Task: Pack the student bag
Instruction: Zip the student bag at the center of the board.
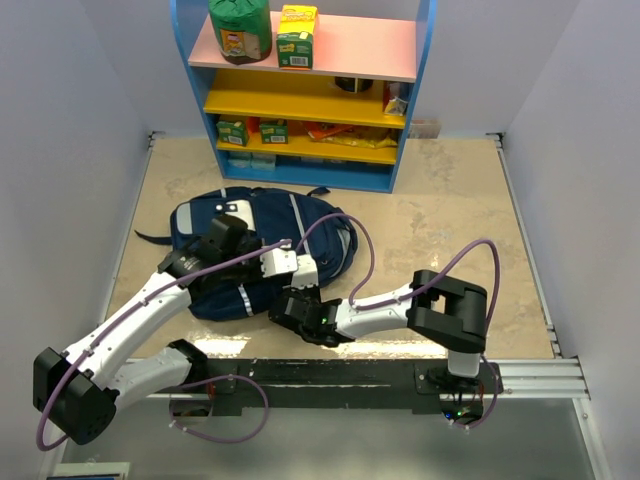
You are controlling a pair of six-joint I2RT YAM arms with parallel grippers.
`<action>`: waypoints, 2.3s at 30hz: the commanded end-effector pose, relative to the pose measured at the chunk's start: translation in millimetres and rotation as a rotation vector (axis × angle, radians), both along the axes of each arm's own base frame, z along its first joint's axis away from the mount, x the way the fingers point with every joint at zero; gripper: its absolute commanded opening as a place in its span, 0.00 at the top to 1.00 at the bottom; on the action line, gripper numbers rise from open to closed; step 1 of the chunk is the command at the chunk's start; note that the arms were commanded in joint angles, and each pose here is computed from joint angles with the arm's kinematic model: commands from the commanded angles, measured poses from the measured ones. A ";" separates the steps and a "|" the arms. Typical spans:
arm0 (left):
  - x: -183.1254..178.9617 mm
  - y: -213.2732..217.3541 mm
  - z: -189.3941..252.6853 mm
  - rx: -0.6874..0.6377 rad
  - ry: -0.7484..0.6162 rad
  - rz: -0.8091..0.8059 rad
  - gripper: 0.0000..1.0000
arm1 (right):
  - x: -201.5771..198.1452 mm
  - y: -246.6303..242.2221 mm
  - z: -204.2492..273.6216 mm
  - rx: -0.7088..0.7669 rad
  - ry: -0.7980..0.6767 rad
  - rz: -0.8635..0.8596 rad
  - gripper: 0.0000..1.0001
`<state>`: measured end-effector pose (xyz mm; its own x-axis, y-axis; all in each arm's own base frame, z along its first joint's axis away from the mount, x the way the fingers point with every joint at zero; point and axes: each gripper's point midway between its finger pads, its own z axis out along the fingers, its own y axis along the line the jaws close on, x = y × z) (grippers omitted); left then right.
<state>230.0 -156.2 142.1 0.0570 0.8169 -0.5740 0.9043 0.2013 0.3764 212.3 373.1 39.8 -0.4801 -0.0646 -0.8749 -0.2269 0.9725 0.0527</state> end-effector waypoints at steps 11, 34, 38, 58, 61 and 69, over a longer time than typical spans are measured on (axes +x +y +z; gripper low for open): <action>2.2 -2.4 30.5 -0.054 -0.067 -0.001 0.87 | -3.8 -50.9 40.2 0.146 -0.021 -0.103 1.00; -42.3 -35.5 95.7 -0.320 0.034 -0.116 0.32 | -1.9 -72.5 50.9 0.262 0.150 -0.027 1.00; -57.2 -56.2 94.3 -0.379 0.171 -0.168 0.33 | -7.8 -68.1 53.3 0.280 0.170 0.010 1.00; -39.0 -111.5 -7.9 -0.239 0.157 -0.217 0.26 | -16.0 -102.7 28.7 0.297 0.199 -0.097 0.52; -31.5 -111.9 -20.6 -0.201 0.130 -0.203 0.26 | -17.9 -104.3 33.7 0.318 0.197 -0.094 0.53; -19.5 -100.6 -62.5 -0.056 0.049 -0.156 0.31 | -19.4 -111.7 37.3 0.387 0.142 -0.060 0.51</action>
<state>190.6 -263.2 89.5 0.1179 0.7331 -0.6698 0.9750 0.0424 0.2181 190.2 264.8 70.3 -0.6368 0.2352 -0.7343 -0.1151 0.9127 0.3922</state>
